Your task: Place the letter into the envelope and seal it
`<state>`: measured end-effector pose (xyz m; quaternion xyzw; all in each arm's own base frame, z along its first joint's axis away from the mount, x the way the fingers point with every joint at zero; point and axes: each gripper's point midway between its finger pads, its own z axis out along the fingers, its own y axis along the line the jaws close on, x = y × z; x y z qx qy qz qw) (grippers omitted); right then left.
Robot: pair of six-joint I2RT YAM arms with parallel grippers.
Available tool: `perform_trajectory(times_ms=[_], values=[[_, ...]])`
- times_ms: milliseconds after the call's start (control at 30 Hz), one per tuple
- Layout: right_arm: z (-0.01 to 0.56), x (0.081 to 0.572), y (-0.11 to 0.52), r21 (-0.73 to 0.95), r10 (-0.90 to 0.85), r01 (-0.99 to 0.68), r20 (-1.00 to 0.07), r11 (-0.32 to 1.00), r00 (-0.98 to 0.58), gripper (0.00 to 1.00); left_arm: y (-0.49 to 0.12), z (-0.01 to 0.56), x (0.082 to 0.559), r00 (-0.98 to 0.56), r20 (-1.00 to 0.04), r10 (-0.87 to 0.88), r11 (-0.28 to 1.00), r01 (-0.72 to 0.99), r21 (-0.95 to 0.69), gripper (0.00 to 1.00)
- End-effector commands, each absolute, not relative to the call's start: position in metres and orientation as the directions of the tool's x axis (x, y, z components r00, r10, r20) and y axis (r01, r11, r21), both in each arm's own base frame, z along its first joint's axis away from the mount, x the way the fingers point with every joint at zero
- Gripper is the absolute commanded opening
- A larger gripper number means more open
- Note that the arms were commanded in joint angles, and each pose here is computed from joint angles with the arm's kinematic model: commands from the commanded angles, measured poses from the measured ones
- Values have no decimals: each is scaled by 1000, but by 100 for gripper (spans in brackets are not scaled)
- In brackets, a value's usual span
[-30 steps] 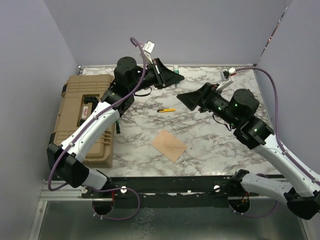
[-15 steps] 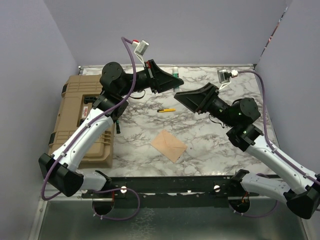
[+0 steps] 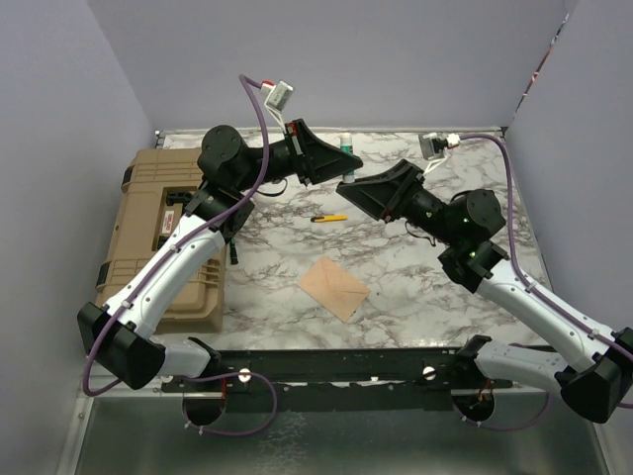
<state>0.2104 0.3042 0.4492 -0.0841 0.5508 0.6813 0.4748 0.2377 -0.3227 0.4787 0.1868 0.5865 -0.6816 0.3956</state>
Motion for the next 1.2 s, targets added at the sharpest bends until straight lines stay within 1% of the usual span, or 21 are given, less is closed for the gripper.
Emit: perform_trajectory(times_ms=[0,167,267,367,400,467,533,567,633,733,833,900,933,967,1000,1067,1167], values=[[473,207,300,624,593,-781,-637,24,-492,45,-319,483,228,-608,-727,-318,-25,772,-635,0],[473,211,299,629,603,-776,-635,40,-483,41,-319,482,228,-610,-726,-318,-26,771,-637,0],[469,216,300,650,604,-758,-628,59,-491,41,-318,482,227,-610,-725,-319,-26,770,-637,0],[463,221,299,680,609,-730,-609,72,-508,55,-318,481,228,-610,-724,-323,-23,769,-638,0],[462,222,299,689,612,-721,-602,74,-513,58,-318,481,228,-611,-722,-325,-21,768,-640,0],[461,223,297,702,621,-708,-588,74,-519,60,-317,480,229,-610,-720,-329,-17,767,-642,0],[460,225,297,712,626,-698,-578,74,-524,59,-318,478,230,-613,-717,-332,-13,763,-647,0],[459,225,297,718,625,-693,-574,73,-529,57,-317,478,231,-615,-714,-333,-11,760,-650,0],[458,224,298,719,623,-692,-573,69,-533,47,-317,477,231,-618,-712,-334,-10,757,-653,0],[458,223,299,715,616,-697,-575,58,-538,25,-317,476,231,-619,-710,-335,-9,756,-655,0],[459,220,303,686,589,-725,-614,67,-526,5,-316,477,232,-620,-704,-346,-3,751,-660,0],[457,220,306,653,557,-750,-663,105,-499,1,-315,478,235,-621,-695,-363,5,745,-667,0],[455,222,308,628,533,-766,-698,135,-478,1,-315,479,236,-622,-688,-373,9,739,-673,0],[445,225,311,593,484,-781,-751,194,-450,1,-314,480,238,-622,-682,-385,15,735,-678,0],[442,228,313,577,450,-785,-776,225,-441,1,-314,482,241,-621,-676,-397,22,730,-683,0],[429,237,315,471,341,-820,-867,326,-363,1,-313,483,246,-621,-664,-416,38,718,-695,0],[410,259,311,346,201,-811,-938,472,-284,1,-313,483,257,-621,-649,-440,70,697,-714,0]])
